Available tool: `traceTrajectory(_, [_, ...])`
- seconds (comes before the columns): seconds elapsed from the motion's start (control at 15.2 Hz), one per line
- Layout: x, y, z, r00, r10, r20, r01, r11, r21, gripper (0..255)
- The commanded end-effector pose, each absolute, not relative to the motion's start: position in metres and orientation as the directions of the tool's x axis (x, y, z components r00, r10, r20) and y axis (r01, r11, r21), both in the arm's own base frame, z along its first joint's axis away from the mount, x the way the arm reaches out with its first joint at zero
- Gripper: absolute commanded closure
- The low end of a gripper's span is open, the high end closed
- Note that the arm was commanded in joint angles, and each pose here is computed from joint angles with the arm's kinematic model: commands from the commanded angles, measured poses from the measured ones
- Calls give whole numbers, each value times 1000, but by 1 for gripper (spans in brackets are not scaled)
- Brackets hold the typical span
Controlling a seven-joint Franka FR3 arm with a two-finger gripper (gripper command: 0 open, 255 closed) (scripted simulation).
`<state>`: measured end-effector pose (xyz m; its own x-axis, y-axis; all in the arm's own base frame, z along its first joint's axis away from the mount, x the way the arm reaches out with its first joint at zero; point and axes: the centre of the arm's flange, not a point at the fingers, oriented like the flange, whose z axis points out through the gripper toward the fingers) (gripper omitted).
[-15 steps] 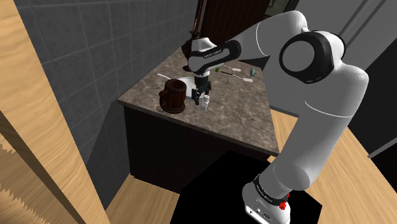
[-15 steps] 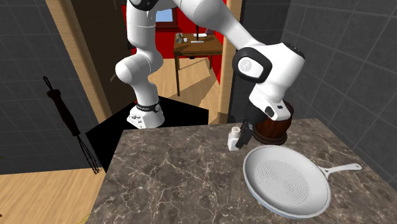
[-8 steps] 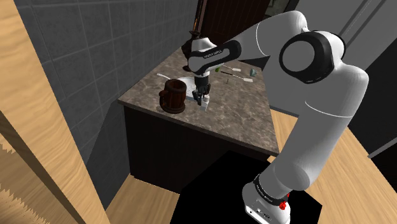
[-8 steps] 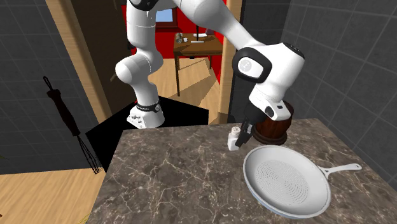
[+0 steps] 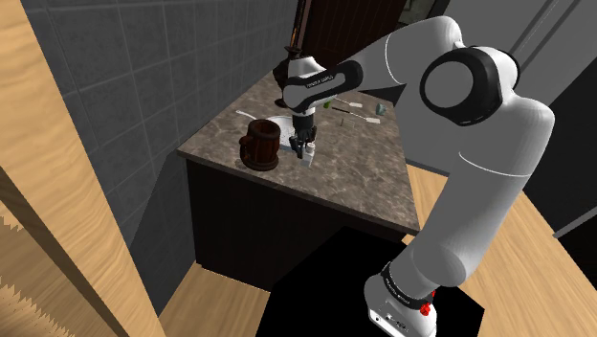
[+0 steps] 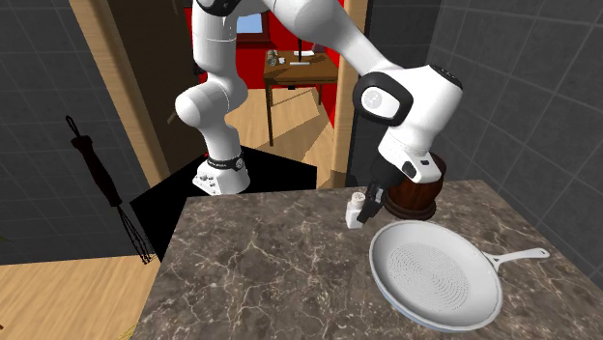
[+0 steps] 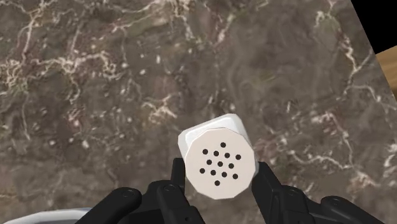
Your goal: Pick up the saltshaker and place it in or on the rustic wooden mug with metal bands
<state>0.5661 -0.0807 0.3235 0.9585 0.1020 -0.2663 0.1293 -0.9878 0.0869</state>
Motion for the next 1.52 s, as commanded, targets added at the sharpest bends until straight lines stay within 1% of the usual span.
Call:
traceTrajectory(0.0, [566, -81, 329, 958, 101, -267, 129, -988, 87, 255])
traceTrajectory(1.45, [566, -81, 445, 958, 101, -267, 129, -988, 87, 255])
